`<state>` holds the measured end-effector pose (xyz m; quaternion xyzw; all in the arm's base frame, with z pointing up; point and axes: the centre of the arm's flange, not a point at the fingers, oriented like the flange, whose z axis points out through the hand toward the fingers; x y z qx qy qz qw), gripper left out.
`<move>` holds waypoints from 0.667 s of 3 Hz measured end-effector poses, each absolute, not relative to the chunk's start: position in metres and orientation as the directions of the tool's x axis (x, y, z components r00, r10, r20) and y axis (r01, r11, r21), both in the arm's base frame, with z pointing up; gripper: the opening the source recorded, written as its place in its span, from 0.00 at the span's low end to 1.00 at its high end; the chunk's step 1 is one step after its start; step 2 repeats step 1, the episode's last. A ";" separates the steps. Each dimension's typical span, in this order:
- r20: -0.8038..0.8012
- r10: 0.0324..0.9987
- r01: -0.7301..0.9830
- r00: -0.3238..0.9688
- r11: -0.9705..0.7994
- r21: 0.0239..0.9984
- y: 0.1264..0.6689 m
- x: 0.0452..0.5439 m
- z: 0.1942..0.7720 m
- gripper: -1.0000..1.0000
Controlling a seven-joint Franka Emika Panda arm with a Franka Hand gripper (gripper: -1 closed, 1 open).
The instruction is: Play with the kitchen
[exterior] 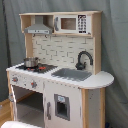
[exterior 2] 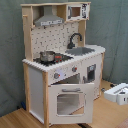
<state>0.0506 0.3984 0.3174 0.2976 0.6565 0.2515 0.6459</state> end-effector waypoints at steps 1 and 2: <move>-0.713 0.701 0.040 0.006 0.713 0.701 0.396 0.056 0.320 1.00; -0.713 0.701 0.040 0.006 0.713 0.701 0.396 0.056 0.320 1.00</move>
